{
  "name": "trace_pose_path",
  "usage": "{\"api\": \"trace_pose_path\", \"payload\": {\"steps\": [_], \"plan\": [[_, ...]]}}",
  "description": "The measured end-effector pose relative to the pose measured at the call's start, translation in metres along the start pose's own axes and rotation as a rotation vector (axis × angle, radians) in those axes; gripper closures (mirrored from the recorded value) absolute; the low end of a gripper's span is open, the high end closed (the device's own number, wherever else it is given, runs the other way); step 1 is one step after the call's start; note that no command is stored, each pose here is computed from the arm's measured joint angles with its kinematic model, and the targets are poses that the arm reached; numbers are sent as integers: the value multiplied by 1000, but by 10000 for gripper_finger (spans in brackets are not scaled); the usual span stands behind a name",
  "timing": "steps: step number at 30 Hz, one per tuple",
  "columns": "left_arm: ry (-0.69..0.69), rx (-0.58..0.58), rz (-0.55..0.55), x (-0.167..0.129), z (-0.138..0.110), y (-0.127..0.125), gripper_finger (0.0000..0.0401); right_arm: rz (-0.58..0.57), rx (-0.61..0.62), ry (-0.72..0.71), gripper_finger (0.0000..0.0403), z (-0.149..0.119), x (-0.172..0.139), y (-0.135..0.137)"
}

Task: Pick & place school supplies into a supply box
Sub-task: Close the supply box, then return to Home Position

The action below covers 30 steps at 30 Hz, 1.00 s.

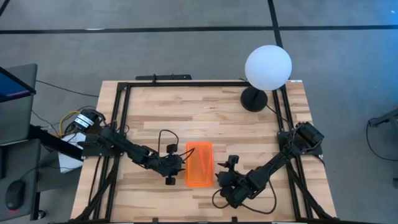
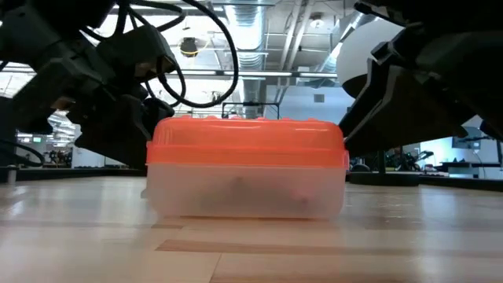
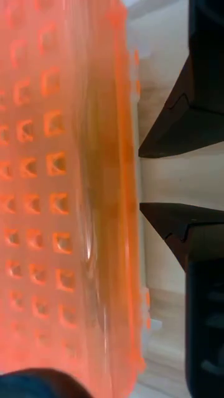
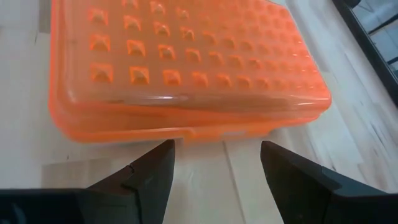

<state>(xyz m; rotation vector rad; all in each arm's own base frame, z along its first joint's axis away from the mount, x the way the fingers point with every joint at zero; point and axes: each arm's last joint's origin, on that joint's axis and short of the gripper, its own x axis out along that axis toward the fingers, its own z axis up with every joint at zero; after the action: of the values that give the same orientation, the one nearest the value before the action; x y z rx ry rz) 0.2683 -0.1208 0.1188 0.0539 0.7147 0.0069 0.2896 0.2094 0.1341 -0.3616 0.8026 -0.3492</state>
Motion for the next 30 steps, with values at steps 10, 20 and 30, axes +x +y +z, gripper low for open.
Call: {"api": "trace_pose_path", "payload": {"steps": [10, 20, 30], "plan": [[125, 22, 112, -7, -9, 11, 278, -34, -33, 57, 168, -8, -1, -4], [-198, 131, 250, -104, 39, 20, 278, -182, -146, 21, 168, 5, -35, -46], [-605, 244, 244, -197, 70, 40, 278, -45, -237, -174, 168, 61, -79, -128]]}}
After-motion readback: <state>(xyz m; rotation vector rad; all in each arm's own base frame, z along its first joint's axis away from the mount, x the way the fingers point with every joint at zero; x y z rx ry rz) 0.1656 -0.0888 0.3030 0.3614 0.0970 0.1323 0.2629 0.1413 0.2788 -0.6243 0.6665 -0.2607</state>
